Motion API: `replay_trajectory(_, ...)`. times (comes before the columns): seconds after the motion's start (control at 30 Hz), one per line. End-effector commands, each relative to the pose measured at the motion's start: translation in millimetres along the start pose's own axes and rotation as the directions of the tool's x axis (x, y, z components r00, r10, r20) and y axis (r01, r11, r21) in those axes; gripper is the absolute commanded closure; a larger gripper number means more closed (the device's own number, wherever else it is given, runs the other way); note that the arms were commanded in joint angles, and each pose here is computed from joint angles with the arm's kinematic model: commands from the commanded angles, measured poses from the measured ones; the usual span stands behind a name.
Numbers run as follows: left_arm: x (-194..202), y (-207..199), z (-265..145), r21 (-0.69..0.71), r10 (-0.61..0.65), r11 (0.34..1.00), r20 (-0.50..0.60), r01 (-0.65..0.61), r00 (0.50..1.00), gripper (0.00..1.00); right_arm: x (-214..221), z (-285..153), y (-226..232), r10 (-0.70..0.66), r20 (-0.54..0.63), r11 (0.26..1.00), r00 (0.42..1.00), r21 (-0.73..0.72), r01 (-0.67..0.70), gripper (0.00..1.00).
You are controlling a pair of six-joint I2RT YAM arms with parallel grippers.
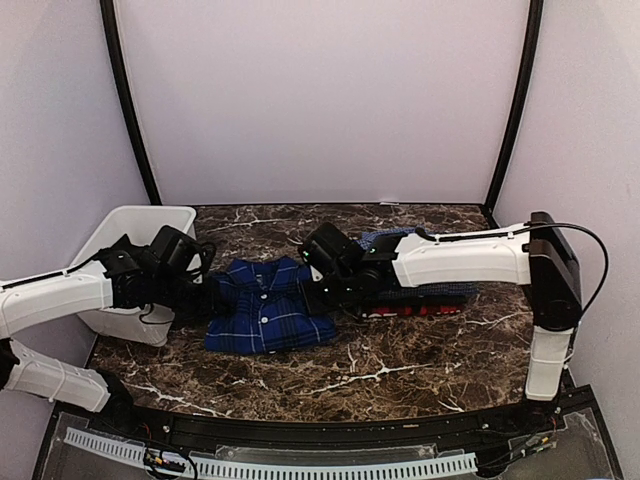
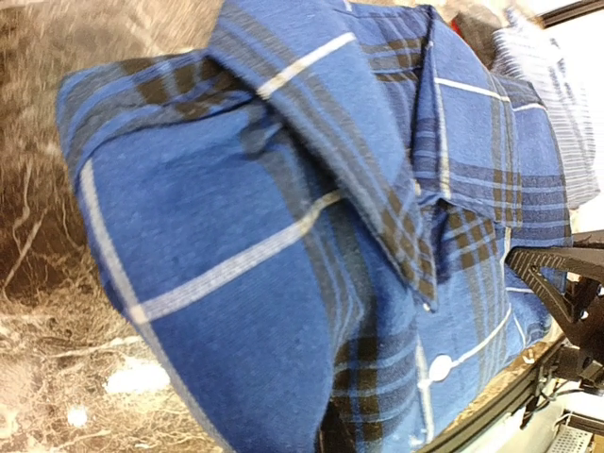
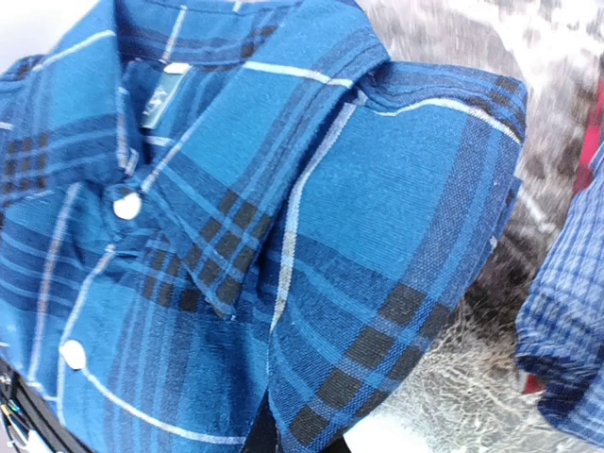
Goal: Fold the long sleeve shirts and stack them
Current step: Pick up the square-folded shirt from the center of the board, then place the square-folded shirt on the square-folded shirt.
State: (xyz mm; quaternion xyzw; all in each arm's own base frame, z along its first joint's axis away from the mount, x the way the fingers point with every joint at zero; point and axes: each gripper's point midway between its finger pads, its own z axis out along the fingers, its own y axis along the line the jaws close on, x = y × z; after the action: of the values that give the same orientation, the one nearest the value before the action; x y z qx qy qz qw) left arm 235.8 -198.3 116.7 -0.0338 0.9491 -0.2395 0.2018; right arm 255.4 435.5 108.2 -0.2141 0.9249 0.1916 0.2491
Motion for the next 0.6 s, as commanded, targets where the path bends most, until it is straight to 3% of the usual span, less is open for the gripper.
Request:
replay_trajectory(0.0, -23, -32, -29, 0.082, 0.048, 0.995, 0.064, -0.053, 0.997, 1.0, -44, -42, 24, -0.038, 0.126, 0.998, 0.991, -0.045, 0.044, 1.0)
replay_trajectory(0.2, -45, -55, -49, 0.119, 0.075, 0.989, 0.119, -0.089, 0.99, 1.0, -71, -67, 25, -0.049, 0.191, 0.996, 0.98, -0.059, 0.061, 1.0)
replay_trajectory(0.57, -87, -121, -49, 0.228, 0.104, 0.963, 0.171, -0.142, 0.98, 1.0, -109, -114, -36, -0.029, 0.297, 1.0, 0.955, 0.01, 0.027, 1.0)
